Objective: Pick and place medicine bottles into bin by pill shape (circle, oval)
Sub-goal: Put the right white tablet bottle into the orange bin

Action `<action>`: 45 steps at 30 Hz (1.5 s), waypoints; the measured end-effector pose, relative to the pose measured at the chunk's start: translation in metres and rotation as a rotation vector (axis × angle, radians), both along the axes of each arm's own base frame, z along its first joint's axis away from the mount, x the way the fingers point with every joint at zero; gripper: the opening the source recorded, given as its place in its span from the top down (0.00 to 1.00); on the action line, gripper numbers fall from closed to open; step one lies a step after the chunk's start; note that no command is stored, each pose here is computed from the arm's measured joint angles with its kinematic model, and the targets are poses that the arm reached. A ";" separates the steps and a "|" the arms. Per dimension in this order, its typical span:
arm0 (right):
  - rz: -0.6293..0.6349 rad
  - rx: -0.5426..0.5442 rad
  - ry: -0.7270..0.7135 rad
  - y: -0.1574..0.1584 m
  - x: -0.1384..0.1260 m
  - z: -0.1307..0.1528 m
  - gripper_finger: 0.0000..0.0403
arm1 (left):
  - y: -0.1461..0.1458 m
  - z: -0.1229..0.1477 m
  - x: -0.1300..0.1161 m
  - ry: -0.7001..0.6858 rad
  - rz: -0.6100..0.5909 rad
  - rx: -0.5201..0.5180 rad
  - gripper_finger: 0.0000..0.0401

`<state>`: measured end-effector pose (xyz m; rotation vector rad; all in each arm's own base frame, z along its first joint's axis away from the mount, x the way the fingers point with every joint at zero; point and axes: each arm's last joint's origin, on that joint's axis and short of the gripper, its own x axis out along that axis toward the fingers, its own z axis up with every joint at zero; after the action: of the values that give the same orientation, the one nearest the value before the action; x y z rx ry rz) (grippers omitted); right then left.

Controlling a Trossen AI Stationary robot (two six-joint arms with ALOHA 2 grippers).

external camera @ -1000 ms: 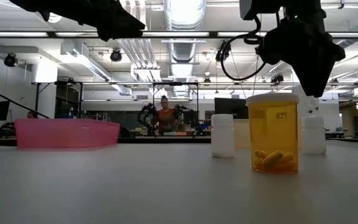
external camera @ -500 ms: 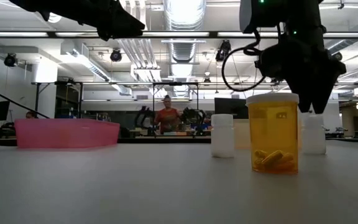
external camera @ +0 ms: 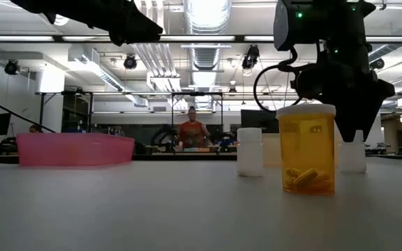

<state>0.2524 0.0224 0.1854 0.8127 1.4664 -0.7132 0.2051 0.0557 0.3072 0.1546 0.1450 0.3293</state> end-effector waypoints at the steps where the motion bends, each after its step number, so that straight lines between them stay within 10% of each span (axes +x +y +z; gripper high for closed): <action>1: 0.000 0.000 0.000 0.000 0.000 0.000 0.56 | 0.000 0.000 0.000 0.000 0.000 0.000 0.44; 16: 0.118 0.003 -0.107 0.000 0.004 0.019 0.65 | 0.000 -0.002 0.000 0.006 0.000 -0.002 0.44; 29: 0.445 -0.164 -0.977 0.000 0.006 0.099 0.66 | 0.000 -0.003 0.000 0.004 -0.001 0.005 0.44; 45: 0.784 -0.380 -1.851 -0.002 0.022 0.116 0.66 | 0.001 -0.004 0.004 -0.004 -0.001 0.007 0.44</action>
<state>0.2745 0.0209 0.3017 0.2369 -0.1533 0.4258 0.2088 0.0566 0.3031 0.1608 0.1403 0.3295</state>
